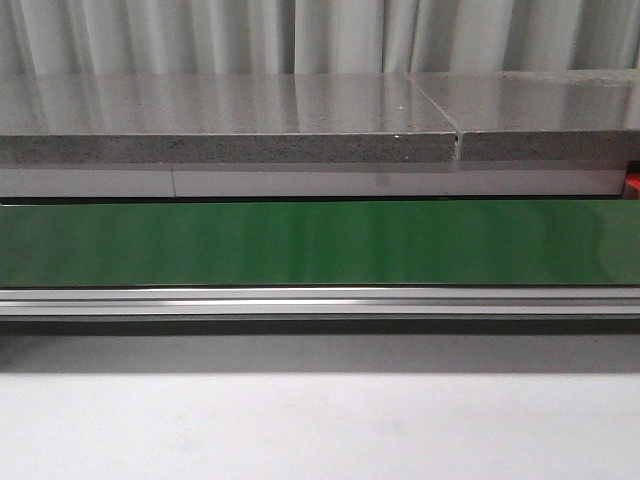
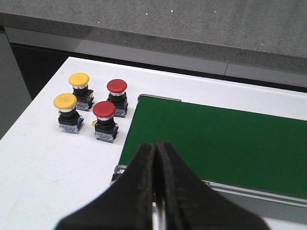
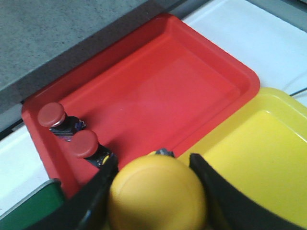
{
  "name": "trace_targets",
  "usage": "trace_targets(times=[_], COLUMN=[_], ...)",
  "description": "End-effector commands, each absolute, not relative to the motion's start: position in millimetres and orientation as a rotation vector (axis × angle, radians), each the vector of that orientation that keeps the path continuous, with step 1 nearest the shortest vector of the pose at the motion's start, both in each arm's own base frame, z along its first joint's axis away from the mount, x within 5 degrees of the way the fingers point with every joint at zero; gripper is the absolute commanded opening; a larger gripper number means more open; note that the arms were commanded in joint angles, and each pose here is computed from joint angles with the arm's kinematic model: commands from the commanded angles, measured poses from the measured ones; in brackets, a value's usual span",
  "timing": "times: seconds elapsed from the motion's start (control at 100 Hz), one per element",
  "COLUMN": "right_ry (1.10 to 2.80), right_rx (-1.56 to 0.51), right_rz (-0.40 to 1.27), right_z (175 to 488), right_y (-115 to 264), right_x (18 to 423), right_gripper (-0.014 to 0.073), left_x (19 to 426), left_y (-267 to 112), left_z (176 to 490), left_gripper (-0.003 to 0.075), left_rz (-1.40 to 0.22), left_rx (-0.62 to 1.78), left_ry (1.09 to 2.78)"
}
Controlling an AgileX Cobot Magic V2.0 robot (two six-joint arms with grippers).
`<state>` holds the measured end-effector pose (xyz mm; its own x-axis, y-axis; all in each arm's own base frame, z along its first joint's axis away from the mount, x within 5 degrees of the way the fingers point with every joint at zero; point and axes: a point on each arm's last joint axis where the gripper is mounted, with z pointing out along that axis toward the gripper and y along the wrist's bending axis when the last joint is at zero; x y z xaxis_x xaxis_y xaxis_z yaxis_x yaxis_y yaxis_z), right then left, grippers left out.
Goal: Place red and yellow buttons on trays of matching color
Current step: 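Lower the yellow button into the yellow tray and open the right gripper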
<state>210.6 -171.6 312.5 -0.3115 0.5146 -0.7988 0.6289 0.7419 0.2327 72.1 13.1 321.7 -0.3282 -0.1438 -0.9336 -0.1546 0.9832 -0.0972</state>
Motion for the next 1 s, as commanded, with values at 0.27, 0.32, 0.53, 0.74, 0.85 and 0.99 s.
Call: trace_targets(times=[0.27, 0.32, 0.53, 0.74, 0.85, 0.99], right_ry=[2.024, 2.045, 2.116, 2.146, 2.158, 2.179], right_rx=[0.960, 0.972, 1.016, 1.044, 1.056, 1.068], right_rz=[-0.143, -0.136, -0.109, -0.108, -0.108, -0.100], right_z=[275, 268, 240, 222, 213, 205], right_y=[-201, -203, -211, -217, -220, -221], right_x=[234, 237, 245, 251, 253, 254], right_gripper=[0.0119, 0.0119, 0.0119, 0.0119, 0.0119, 0.0129], left_x=[74, 74, 74, 74, 74, 74], left_y=[11, 11, 11, 11, 11, 11], left_z=[335, 335, 335, 335, 335, 335], left_gripper=[-0.0019, -0.0019, -0.0019, -0.0019, -0.0019, -0.0019], left_rz=[-0.007, -0.007, -0.007, -0.007, -0.007, -0.007], left_rx=[-0.179, -0.179, -0.179, -0.179, -0.179, -0.179], left_ry=[1.833, 1.833, 1.833, 1.833, 1.833, 1.833])
